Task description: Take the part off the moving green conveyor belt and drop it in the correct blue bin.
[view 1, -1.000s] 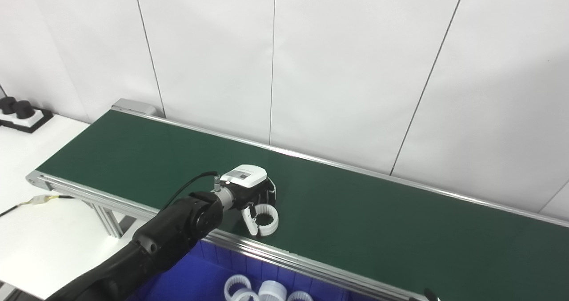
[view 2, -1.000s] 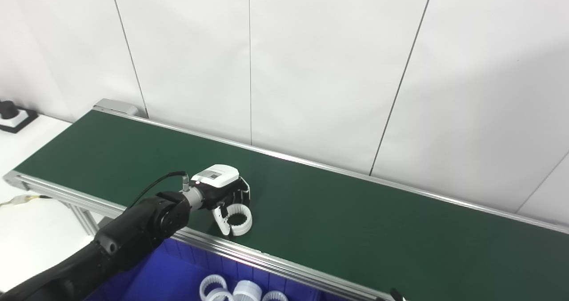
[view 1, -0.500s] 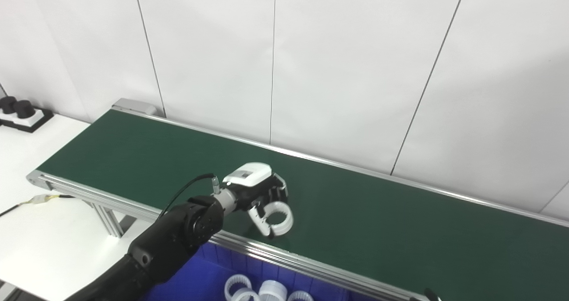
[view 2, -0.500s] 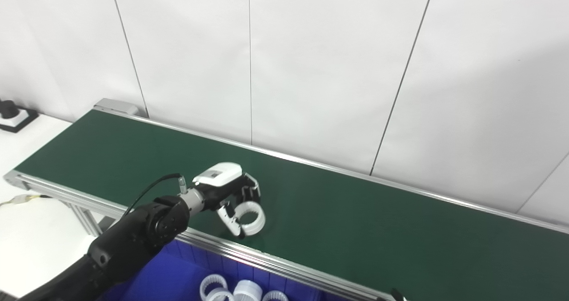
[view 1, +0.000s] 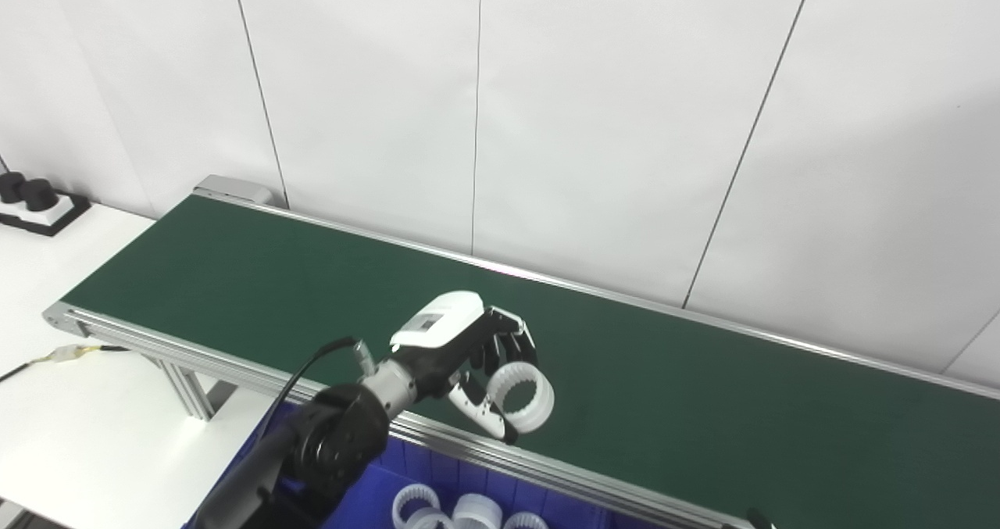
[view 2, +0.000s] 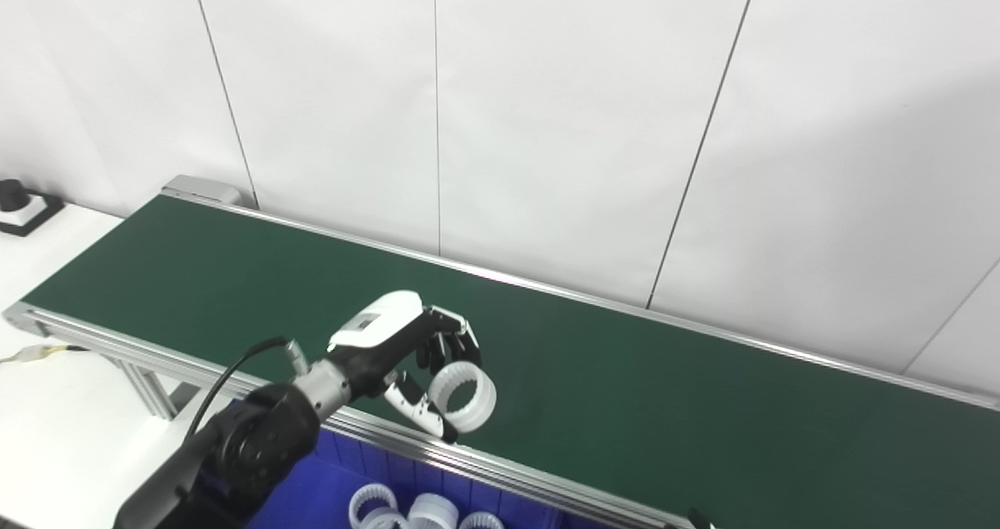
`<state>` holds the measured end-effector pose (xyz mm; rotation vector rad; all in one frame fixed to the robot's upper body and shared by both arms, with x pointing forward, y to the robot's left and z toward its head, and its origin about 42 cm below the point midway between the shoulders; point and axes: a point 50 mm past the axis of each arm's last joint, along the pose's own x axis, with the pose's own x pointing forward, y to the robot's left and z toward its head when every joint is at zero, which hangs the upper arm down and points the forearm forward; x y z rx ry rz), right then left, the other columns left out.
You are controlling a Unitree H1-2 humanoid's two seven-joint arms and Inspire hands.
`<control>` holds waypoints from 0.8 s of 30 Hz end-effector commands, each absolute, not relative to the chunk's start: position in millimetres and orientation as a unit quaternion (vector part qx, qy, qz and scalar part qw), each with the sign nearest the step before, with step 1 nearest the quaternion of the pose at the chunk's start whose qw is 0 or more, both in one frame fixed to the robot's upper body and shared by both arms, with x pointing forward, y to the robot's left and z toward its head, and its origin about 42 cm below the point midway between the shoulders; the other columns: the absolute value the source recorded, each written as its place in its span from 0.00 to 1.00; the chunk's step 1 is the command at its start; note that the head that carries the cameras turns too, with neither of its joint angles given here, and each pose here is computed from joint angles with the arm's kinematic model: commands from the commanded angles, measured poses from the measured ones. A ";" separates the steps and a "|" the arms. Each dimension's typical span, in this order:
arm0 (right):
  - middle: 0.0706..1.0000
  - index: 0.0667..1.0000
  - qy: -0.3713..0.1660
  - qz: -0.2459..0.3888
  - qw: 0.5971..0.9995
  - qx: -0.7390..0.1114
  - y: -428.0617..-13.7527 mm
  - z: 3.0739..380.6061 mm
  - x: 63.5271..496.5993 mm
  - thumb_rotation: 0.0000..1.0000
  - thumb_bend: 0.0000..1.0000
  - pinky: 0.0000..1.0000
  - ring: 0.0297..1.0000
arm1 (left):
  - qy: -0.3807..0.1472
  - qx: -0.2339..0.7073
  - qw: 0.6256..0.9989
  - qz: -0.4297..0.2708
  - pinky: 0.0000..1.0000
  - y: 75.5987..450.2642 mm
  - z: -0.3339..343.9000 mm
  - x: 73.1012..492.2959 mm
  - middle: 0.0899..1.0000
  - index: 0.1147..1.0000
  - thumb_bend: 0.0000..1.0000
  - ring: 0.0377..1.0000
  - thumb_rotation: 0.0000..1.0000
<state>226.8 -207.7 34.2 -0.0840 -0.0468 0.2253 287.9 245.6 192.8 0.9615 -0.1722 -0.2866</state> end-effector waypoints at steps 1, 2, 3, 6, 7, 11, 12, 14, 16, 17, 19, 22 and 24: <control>0.80 0.91 -0.044 0.111 0.992 -0.038 -207.9 44.6 230.9 0.77 0.41 0.67 0.76 | -0.101 0.460 0.875 -0.115 0.37 244.0 204.9 280.6 0.42 0.45 0.50 0.39 0.00; 0.80 0.91 -0.044 0.111 0.992 -0.039 -208.5 44.6 230.4 0.77 0.42 0.67 0.75 | -0.099 0.457 0.876 -0.113 0.36 242.4 204.0 275.8 0.42 0.46 0.50 0.38 0.00; 0.80 0.91 -0.044 0.111 0.992 -0.040 -209.0 44.7 230.0 0.78 0.43 0.67 0.75 | -0.096 0.456 0.878 -0.111 0.34 241.1 203.0 270.8 0.42 0.46 0.50 0.37 0.00; 0.80 0.91 -0.044 0.111 0.992 -0.034 -211.4 46.7 228.3 0.76 0.43 0.67 0.76 | -0.091 0.450 0.882 -0.106 0.31 237.5 200.7 256.2 0.42 0.46 0.50 0.36 0.00; 0.80 0.91 -0.046 0.112 0.992 -0.034 -212.3 47.7 227.7 0.76 0.43 0.67 0.76 | -0.087 0.446 0.885 -0.103 0.31 236.5 200.1 251.2 0.42 0.46 0.50 0.36 0.00; 0.79 0.90 -0.050 0.111 0.992 -0.040 -217.3 54.9 225.4 0.75 0.44 0.66 0.74 | -0.069 0.427 0.897 -0.093 0.33 231.8 200.6 235.3 0.44 0.45 0.50 0.37 0.00; 0.79 0.90 -0.050 0.110 0.992 -0.041 -219.1 57.3 224.7 0.75 0.44 0.66 0.74 | -0.065 0.425 0.898 -0.093 0.33 231.3 199.8 230.6 0.44 0.45 0.50 0.37 0.00; 0.79 0.90 -0.051 0.109 0.992 -0.041 -221.9 60.7 223.6 0.74 0.45 0.65 0.74 | -0.062 0.422 0.900 -0.094 0.36 231.0 197.7 223.8 0.44 0.45 0.50 0.38 0.00; 0.80 0.90 -0.051 0.108 0.992 -0.038 -224.3 65.9 223.3 0.73 0.45 0.66 0.75 | -0.058 0.416 0.903 -0.096 0.36 231.2 196.0 218.9 0.44 0.44 0.50 0.39 0.00; 0.80 0.90 -0.050 0.108 0.992 -0.035 -225.2 68.8 223.3 0.72 0.45 0.68 0.76 | -0.056 0.412 0.904 -0.098 0.37 231.3 195.5 217.2 0.45 0.44 0.50 0.39 0.00; 0.81 0.90 -0.052 0.107 0.992 -0.038 -228.7 76.9 224.6 0.70 0.46 0.69 0.77 | -0.047 0.409 0.906 -0.098 0.37 232.1 195.7 214.6 0.45 0.44 0.50 0.40 0.00; 0.81 0.90 -0.048 0.105 0.993 -0.027 -233.6 84.7 225.9 0.69 0.49 0.70 0.77 | -0.036 0.398 0.912 -0.092 0.41 233.6 194.8 212.9 0.45 0.42 0.50 0.42 0.00; 0.81 0.90 -0.047 0.101 0.993 -0.024 -237.1 88.1 227.1 0.69 0.51 0.70 0.77 | -0.031 0.392 0.915 -0.091 0.41 235.0 191.3 212.3 0.45 0.42 0.50 0.43 0.00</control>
